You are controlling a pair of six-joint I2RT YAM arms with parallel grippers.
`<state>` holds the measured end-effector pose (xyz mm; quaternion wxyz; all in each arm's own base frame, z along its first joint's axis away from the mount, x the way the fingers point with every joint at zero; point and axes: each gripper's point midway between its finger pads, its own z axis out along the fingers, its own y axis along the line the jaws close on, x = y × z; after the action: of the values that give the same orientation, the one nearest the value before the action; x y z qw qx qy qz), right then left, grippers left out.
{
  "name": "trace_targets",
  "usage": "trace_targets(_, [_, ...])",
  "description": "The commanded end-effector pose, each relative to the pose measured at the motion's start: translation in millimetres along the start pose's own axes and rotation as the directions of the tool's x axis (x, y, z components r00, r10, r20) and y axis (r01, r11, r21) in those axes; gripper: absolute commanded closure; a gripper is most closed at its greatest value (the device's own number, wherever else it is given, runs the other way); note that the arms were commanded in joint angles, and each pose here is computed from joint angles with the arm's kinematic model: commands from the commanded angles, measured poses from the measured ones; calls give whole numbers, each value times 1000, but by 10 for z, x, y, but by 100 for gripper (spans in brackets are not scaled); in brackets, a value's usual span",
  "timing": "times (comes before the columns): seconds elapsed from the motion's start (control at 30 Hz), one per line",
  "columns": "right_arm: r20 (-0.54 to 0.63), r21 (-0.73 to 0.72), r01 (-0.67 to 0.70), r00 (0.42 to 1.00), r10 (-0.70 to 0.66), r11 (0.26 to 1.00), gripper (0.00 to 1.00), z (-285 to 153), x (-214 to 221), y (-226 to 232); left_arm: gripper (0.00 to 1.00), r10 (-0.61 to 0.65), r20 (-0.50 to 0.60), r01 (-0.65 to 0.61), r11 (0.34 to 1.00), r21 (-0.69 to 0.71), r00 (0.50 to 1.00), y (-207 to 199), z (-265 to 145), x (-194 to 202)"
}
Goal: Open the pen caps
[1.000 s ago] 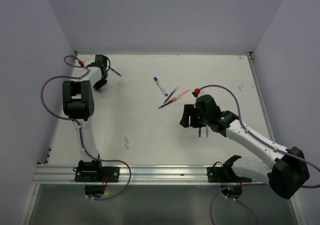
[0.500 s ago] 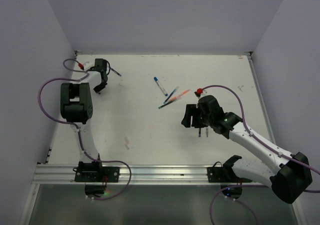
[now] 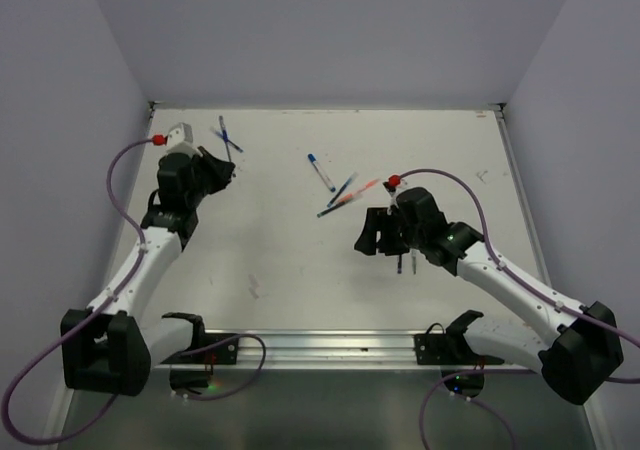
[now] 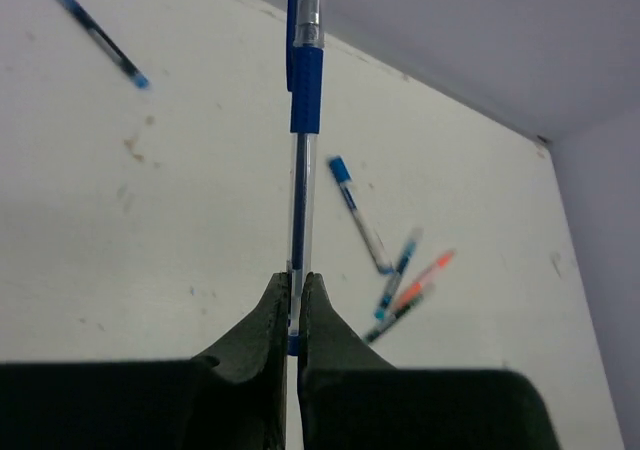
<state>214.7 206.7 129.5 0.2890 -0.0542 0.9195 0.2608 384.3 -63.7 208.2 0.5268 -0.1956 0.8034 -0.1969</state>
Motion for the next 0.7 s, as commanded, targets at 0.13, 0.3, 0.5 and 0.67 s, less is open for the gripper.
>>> trace_targets(0.13, [95,-344,-34,993,71,938,35,-152,-375,735,100,53,-110,28,779,626,992,-928,-748,997])
trace_targets(0.3, [123,-385,-62,985,117,921,40,-124,-507,837,100,62,-180,88,690,718,982,-1143,-1171,1427])
trace_targets(0.5, [163,-468,-76,972,171,880,48,13,-582,942,100,75,-244,132,669,731,967,-1235,-1281,1660])
trace_targets(0.67, [237,-506,-21,958,163,862,50,48,-710,1094,100,62,-293,175,677,715,954,-1355,-1279,1778])
